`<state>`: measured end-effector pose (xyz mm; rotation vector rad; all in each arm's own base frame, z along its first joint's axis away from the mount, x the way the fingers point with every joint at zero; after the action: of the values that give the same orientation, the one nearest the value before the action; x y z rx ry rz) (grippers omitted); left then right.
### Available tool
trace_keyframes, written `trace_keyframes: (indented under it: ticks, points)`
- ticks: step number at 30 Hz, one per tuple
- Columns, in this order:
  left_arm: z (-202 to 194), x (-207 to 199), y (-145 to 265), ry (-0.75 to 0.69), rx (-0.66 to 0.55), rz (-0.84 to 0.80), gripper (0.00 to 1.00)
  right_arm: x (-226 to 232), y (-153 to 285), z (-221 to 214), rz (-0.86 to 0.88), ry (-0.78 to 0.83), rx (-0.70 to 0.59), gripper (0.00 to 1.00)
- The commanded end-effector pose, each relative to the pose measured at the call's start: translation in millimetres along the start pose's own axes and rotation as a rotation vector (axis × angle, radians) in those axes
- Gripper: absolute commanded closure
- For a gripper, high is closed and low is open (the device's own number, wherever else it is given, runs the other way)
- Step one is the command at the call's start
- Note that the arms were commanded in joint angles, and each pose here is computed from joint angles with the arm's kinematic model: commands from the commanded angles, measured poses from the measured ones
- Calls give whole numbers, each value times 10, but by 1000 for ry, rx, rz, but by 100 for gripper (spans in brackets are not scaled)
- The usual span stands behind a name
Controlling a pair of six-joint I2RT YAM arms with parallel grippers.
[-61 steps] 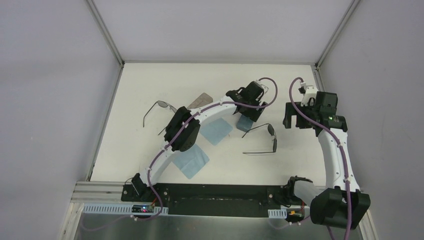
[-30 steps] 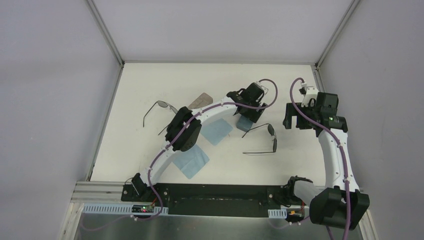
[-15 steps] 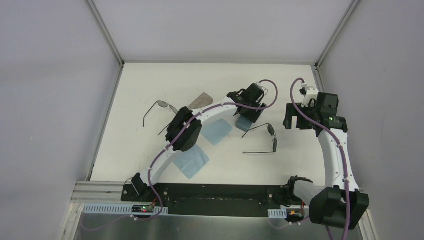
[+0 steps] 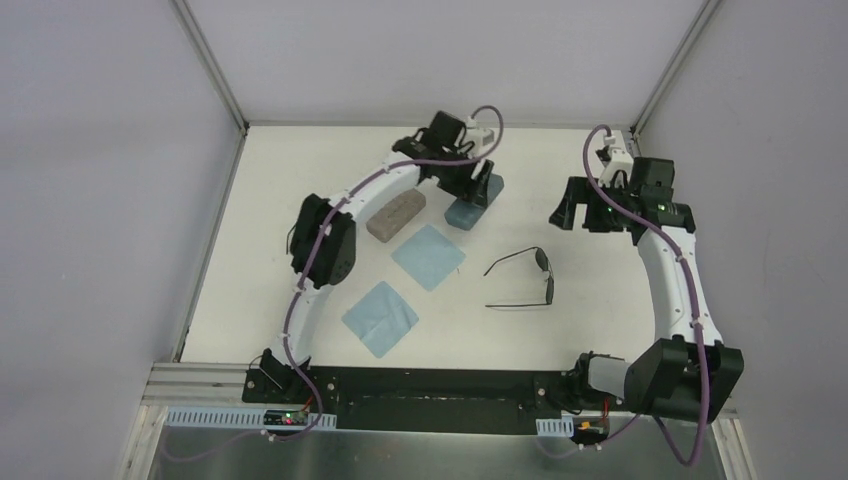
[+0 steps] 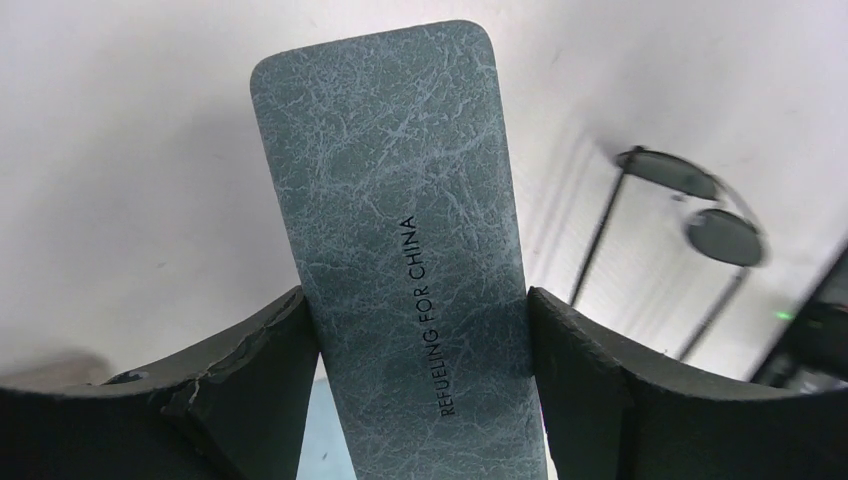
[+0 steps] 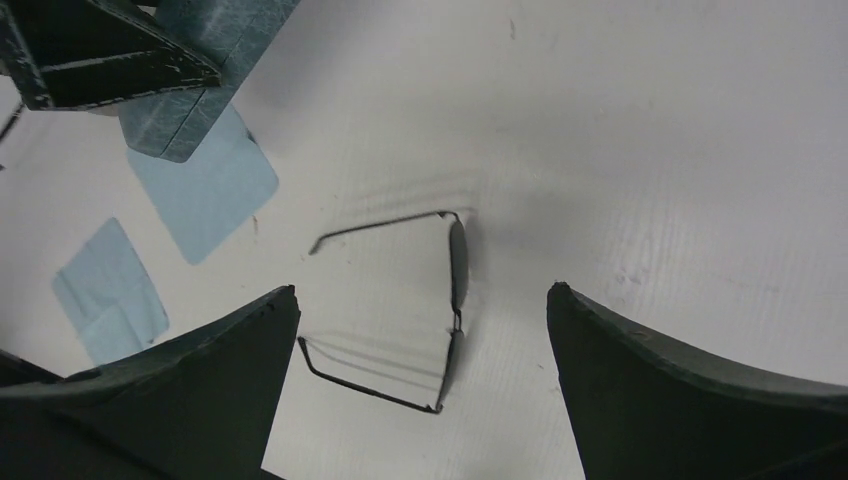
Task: Organize the sunglasses
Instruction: Pick up the sunglasses case from the center of the board.
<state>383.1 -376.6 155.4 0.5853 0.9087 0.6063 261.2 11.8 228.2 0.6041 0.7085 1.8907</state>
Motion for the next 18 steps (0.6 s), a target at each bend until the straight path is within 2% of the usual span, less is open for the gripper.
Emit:
trace_keyframes:
  ticks: [1, 7, 13, 18]
  points:
    - [366, -549, 1052, -41, -89, -369, 100, 263, 31, 617, 135, 26, -171, 4]
    - [182, -510, 1456, 29, 19, -694, 100, 740, -262, 1098, 345, 86, -182, 7]
    - [56, -483, 1546, 64, 40, -731, 100, 1422, -450, 1430, 597, 154, -187, 5]
    - [153, -413, 1612, 155, -7, -715, 100, 1511, -534, 1474, 653, 54, -172, 4]
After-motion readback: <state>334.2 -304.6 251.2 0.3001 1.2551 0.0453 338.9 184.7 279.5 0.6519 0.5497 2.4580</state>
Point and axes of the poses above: each gripper's point midway between its finger pads, its own y axis back along the fingers, its own x axis along the line the jaws close on, z = x × y, the point moved 6 cm from there along y, back along the fingers, and after that the axes turned 15 degrees about y, right-handed, at the moved point
